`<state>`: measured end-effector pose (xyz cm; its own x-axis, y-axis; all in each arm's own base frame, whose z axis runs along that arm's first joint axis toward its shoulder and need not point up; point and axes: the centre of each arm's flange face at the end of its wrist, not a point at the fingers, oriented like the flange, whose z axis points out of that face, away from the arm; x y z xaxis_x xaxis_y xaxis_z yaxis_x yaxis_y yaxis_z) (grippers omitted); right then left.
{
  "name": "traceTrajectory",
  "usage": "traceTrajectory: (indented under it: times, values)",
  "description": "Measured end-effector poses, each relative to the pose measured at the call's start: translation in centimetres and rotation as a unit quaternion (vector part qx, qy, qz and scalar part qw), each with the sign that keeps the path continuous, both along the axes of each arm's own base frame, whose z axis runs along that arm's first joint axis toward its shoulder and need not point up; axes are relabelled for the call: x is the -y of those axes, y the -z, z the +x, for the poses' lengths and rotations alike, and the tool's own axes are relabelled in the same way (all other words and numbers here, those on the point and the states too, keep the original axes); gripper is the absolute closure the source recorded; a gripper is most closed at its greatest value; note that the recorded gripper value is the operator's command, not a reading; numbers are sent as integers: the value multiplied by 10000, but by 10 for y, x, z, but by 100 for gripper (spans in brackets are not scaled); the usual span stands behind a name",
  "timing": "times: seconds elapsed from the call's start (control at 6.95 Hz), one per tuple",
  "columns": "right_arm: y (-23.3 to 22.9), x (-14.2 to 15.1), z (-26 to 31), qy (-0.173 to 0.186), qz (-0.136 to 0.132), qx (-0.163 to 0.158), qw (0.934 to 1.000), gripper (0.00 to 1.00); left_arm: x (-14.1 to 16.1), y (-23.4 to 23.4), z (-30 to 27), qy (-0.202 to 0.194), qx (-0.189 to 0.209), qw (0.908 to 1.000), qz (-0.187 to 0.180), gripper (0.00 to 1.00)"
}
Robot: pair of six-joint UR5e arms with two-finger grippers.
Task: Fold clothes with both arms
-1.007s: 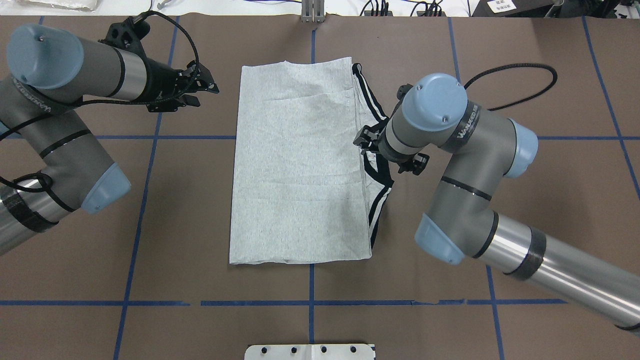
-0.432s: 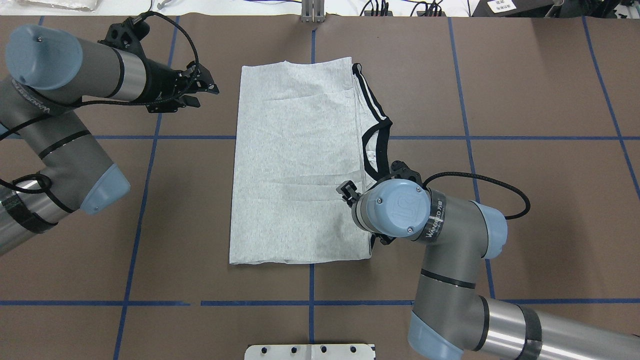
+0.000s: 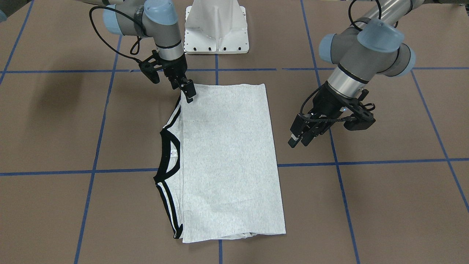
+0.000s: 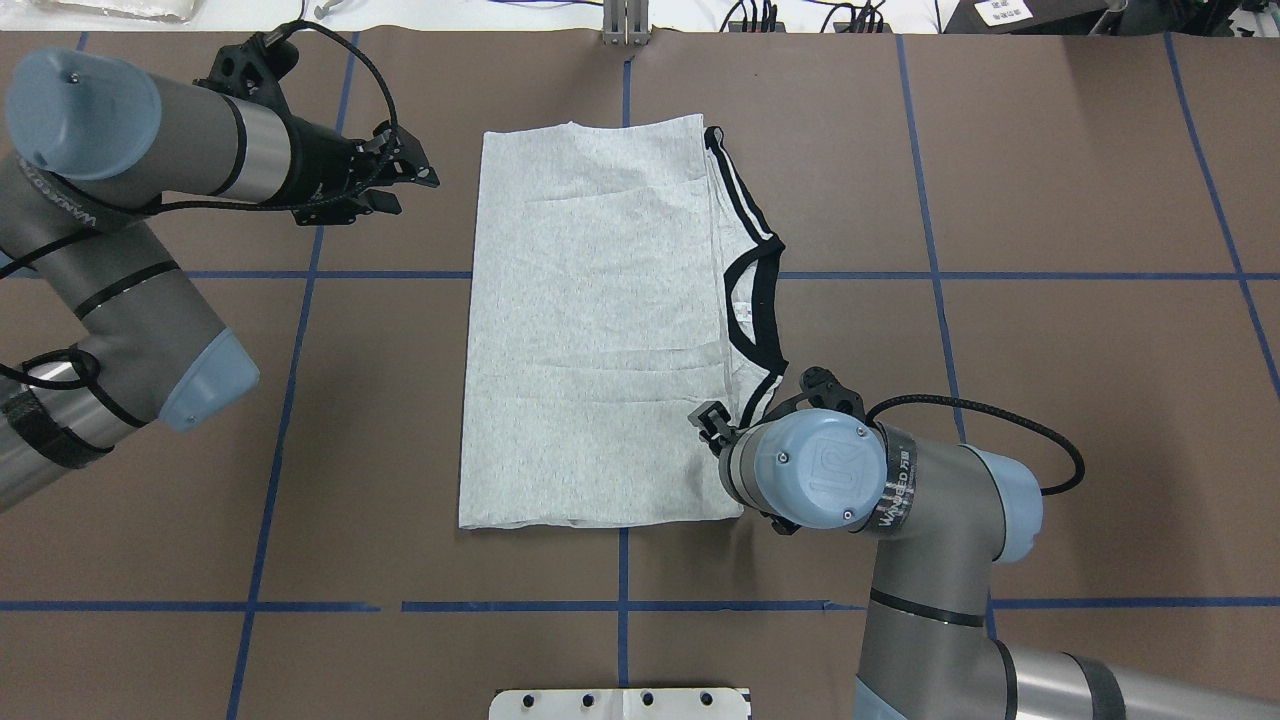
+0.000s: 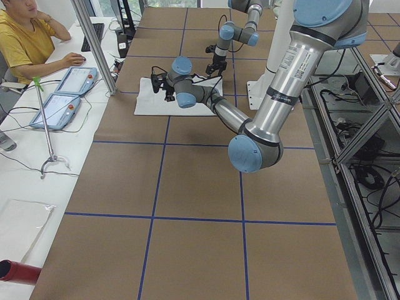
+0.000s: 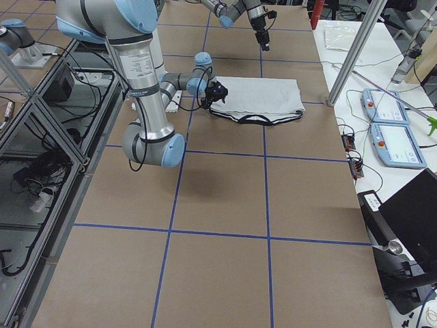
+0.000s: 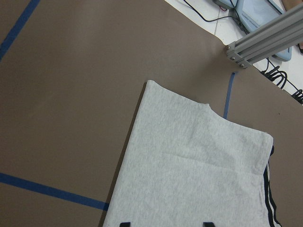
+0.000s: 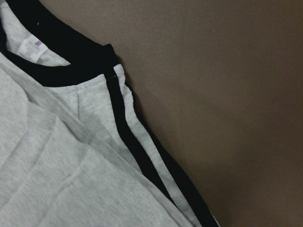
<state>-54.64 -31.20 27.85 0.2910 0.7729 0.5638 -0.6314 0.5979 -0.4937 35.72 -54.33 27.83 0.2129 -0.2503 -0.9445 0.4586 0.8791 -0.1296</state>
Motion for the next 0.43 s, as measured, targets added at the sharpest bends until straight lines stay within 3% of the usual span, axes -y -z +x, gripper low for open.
traceTrajectory:
  times: [0.43]
  values:
    - [2, -11, -10, -28, -117, 48, 9999, 5, -1, 0, -1, 7, -4, 10000, 8, 41]
